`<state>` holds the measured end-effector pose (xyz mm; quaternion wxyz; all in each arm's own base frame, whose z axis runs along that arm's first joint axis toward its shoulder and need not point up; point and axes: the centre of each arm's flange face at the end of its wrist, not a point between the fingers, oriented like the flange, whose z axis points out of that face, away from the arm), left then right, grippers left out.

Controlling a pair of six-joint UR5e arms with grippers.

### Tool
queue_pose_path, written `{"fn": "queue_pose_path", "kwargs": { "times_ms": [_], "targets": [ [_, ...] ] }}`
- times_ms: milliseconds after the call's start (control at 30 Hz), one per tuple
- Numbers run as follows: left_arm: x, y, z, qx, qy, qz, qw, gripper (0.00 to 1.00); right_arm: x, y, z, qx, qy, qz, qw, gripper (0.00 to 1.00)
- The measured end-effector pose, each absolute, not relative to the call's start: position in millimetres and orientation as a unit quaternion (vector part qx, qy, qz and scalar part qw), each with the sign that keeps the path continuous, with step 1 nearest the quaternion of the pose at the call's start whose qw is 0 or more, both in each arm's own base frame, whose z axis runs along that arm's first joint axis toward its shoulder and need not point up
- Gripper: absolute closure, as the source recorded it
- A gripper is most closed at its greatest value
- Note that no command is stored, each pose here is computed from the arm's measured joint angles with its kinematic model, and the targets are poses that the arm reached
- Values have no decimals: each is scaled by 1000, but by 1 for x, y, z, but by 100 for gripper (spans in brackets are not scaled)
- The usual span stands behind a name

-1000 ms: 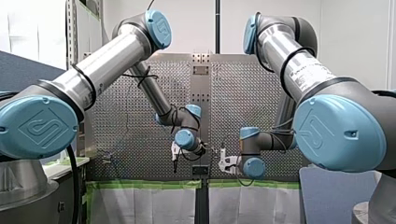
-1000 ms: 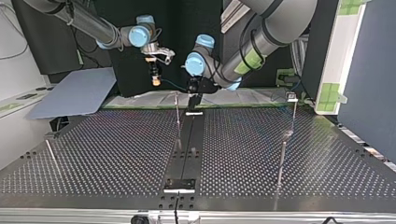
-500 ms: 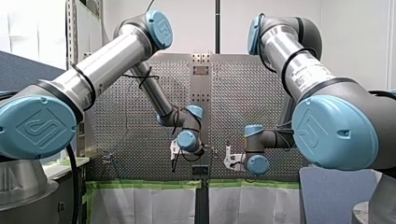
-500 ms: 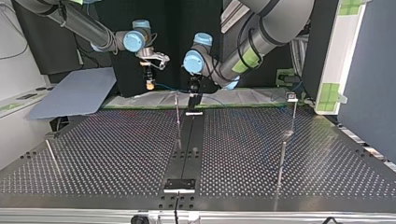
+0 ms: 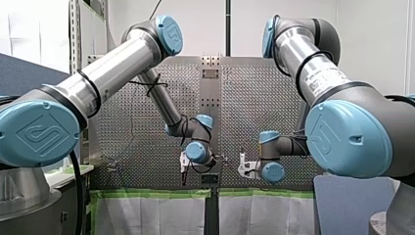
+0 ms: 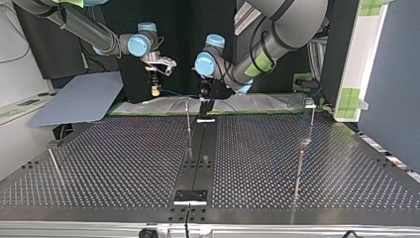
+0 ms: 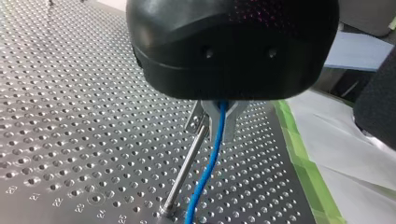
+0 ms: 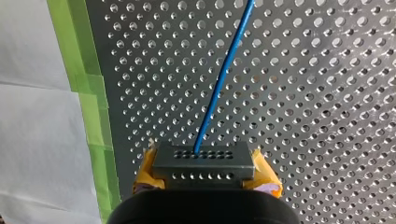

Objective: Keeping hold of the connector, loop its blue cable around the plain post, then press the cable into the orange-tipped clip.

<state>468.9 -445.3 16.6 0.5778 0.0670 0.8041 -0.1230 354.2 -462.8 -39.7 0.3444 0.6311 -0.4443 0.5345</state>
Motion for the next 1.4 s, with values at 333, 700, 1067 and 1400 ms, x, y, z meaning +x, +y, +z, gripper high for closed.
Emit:
{"fn": "queue_pose_path", "kwargs": {
  "times_ms": [333, 700, 1067, 1400],
  "targets": [
    [471, -444, 16, 56, 805, -133, 576, 100, 348, -467, -40, 630, -448, 530, 348, 100],
    [475, -444, 16, 51, 805, -152, 571, 100, 342, -476, -38, 624, -450, 532, 354, 100],
    [482, -444, -6, 43, 815, -155, 557, 100, 340, -480, -37, 623, -448, 533, 355, 100],
    [493, -440, -2, 32, 813, -155, 560, 100, 338, -483, -37, 620, -448, 534, 359, 100]
  ]
}}
